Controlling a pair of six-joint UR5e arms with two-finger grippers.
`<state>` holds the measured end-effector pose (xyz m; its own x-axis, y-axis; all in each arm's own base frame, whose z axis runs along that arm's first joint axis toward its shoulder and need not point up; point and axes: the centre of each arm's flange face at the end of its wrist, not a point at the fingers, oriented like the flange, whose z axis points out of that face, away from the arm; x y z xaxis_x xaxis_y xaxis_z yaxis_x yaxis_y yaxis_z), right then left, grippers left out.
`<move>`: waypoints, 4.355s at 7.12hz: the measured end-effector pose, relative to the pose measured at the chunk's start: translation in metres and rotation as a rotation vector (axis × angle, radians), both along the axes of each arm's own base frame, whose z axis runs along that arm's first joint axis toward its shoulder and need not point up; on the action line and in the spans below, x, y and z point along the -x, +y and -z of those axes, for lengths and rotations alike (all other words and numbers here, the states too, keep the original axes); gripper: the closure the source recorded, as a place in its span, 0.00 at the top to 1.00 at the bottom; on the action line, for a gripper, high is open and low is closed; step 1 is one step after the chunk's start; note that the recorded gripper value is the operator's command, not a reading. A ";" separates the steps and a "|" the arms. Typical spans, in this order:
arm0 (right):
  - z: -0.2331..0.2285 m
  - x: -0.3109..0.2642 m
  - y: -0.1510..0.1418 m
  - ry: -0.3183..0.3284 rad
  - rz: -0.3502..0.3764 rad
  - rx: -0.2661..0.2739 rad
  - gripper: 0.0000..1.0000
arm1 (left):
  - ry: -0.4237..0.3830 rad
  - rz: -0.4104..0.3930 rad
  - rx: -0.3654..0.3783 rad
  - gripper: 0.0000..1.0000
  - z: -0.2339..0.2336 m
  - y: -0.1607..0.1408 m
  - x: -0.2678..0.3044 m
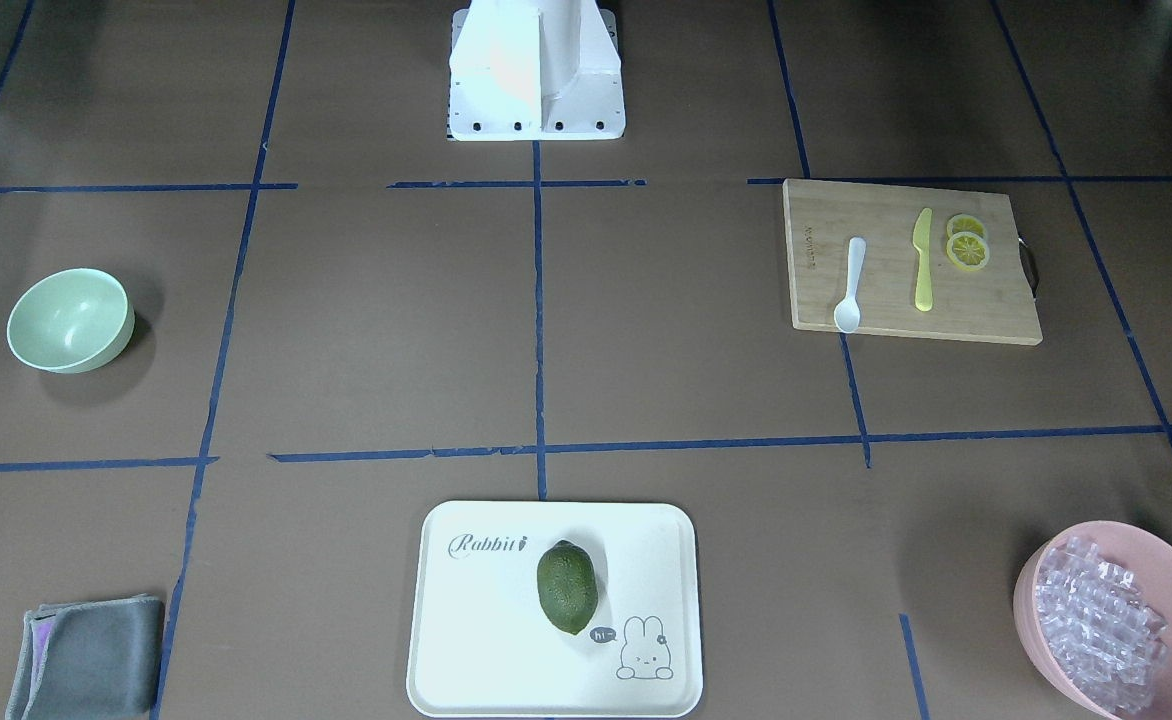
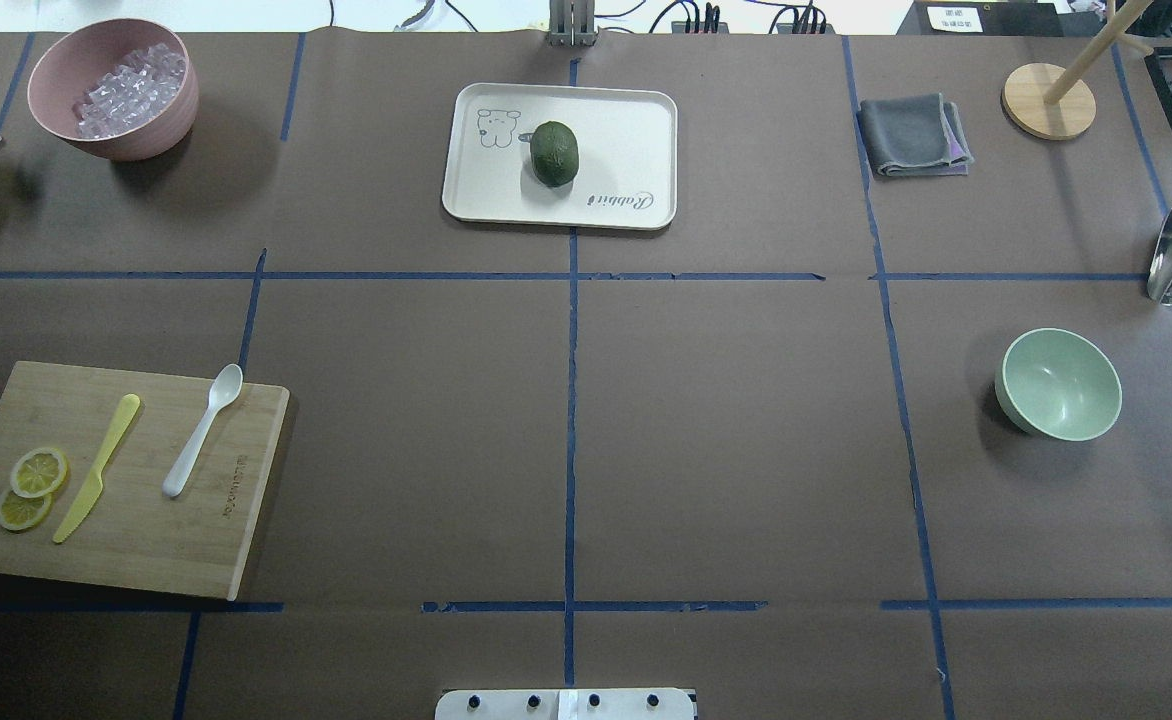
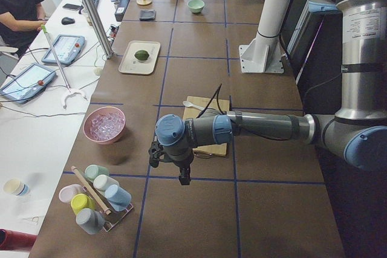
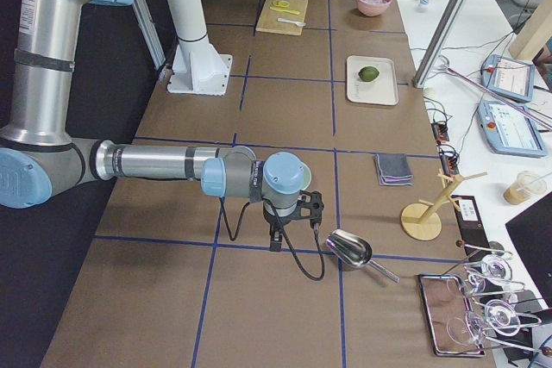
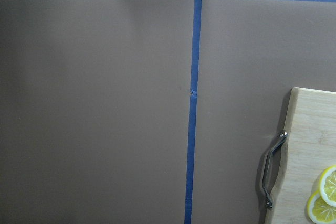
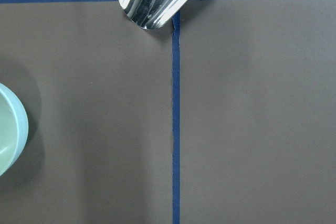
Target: Place spoon in bowl
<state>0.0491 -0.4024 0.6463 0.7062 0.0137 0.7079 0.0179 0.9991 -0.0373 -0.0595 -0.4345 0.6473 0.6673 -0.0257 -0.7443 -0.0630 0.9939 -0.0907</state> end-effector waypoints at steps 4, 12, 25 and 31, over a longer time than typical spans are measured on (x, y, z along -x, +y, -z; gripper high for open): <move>-0.001 0.000 0.000 0.001 -0.001 0.002 1.00 | -0.005 0.004 -0.032 1.00 0.020 -0.003 0.000; 0.000 0.001 -0.001 -0.005 -0.001 -0.001 1.00 | 0.010 -0.004 -0.104 1.00 0.037 -0.006 -0.004; 0.013 0.060 -0.017 -0.035 -0.027 -0.022 0.99 | 0.091 -0.175 -0.339 1.00 0.155 -0.006 -0.258; 0.036 0.204 -0.037 -0.108 -0.001 -0.036 0.75 | 0.093 -0.174 -0.334 1.00 0.158 -0.006 -0.262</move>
<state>-0.1550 -0.4399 0.6098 0.6257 -0.0120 0.7800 0.0189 0.9998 0.0003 0.2025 -0.4400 0.4896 0.5692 0.3361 -0.7504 -0.2262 0.9414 0.2500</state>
